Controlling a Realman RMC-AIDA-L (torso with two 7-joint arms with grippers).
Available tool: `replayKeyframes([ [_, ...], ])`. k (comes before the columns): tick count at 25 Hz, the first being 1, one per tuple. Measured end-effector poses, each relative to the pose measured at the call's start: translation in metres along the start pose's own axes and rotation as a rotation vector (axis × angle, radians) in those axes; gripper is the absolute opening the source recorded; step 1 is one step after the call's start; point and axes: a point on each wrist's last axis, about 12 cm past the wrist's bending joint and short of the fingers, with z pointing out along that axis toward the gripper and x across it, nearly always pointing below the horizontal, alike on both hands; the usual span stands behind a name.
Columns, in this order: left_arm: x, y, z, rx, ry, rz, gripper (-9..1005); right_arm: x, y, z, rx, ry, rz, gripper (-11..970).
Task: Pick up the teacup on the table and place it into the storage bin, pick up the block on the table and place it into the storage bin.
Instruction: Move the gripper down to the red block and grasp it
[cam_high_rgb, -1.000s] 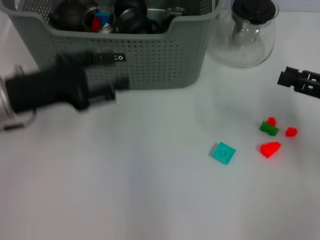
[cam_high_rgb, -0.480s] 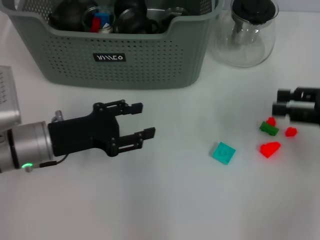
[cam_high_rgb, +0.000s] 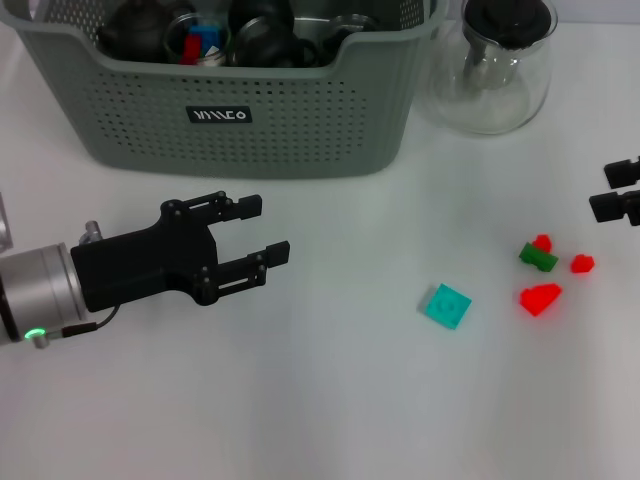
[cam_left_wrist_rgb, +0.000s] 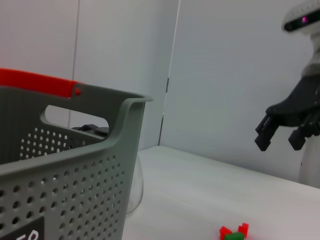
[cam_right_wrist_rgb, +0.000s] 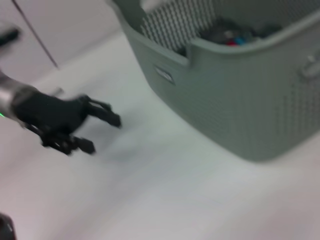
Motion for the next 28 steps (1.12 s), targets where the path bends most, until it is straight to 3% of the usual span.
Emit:
replayKeyframes([
  [3,-0.001,0.000,-0.001,-0.005,-0.008,-0.002,661,-0.024,0.007,0.005,0.046,0.131,-0.028,616],
  [11,-0.002,0.001,-0.004,-0.030,-0.042,-0.017,661,-0.055,0.018,0.062,0.116,0.363,-0.188,613],
  [19,0.001,0.000,-0.001,-0.041,-0.052,-0.035,661,-0.050,0.017,0.108,0.203,0.489,-0.148,606],
  [28,0.001,0.001,0.001,-0.049,-0.050,-0.037,661,-0.040,0.015,0.112,0.229,0.536,-0.122,566],
])
